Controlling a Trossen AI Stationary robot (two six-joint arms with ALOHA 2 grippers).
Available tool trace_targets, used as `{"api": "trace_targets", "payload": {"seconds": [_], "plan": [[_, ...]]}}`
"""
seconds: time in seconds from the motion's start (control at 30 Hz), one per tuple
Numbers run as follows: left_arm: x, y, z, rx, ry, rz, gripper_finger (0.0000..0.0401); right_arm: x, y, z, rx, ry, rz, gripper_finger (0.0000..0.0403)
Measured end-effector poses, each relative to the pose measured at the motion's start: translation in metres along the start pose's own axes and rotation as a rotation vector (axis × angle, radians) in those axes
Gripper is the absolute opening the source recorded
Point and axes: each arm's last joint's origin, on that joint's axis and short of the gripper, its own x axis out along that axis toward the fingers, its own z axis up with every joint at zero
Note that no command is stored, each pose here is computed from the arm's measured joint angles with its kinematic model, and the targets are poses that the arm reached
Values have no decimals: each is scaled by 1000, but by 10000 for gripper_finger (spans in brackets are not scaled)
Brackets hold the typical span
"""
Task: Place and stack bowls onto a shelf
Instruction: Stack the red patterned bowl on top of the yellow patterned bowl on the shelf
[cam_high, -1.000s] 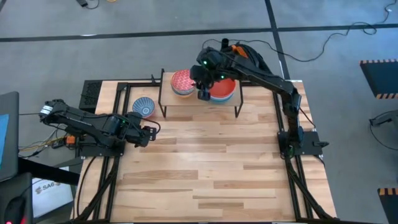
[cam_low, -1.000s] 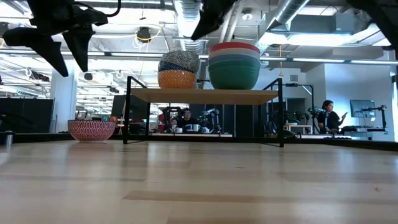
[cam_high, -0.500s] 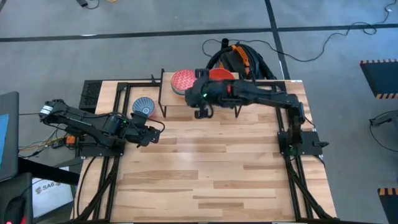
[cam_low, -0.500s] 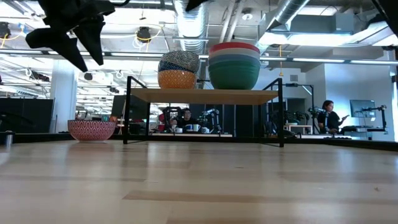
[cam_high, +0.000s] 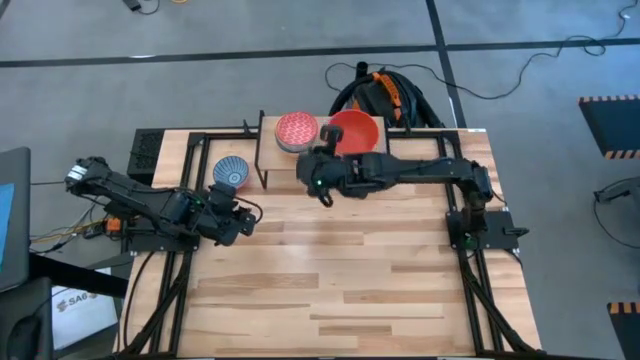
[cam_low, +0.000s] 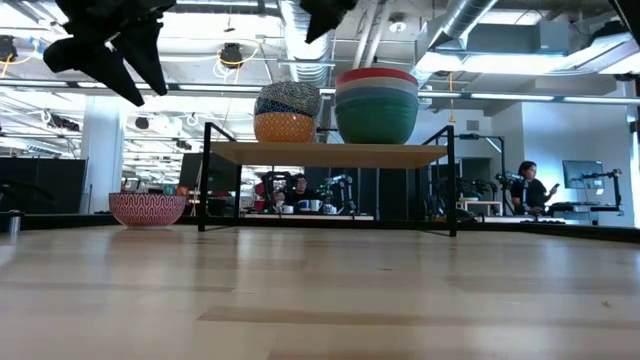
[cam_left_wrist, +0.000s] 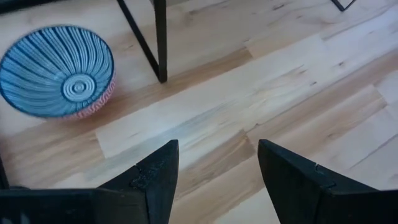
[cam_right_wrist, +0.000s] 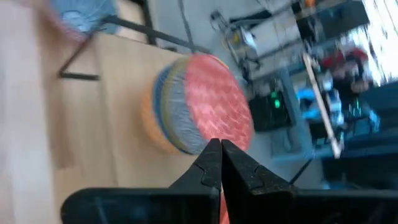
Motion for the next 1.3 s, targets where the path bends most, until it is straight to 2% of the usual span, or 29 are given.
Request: {"api": "trace_targets", "payload": {"seconds": [0.07,0.27,0.53,0.67,0.97,1.07,1.17,1.3], "plan": [[0,0,0,20,-5,1,203,2,5,3,-26,-31,3,20],[0,1,0,49,-3,6,203,27,8,2,32,-73,-54,19],[0,1,0,55,2,12,203,44,-6,-7,138,-38,-69,20],[0,1,0,55,-5,14,203,45,-5,-11,171,-17,-37,20],[0,2,0,56,-12,16,203,61,9,-10,157,-15,6,20],[0,2,0,47,-11,16,203,66,17,-15,111,20,30,20],[0,2,0,43,-12,15,203,64,14,-11,144,-11,39,20],[0,1,0,33,-12,15,203,65,15,-12,123,-10,39,20]]}}
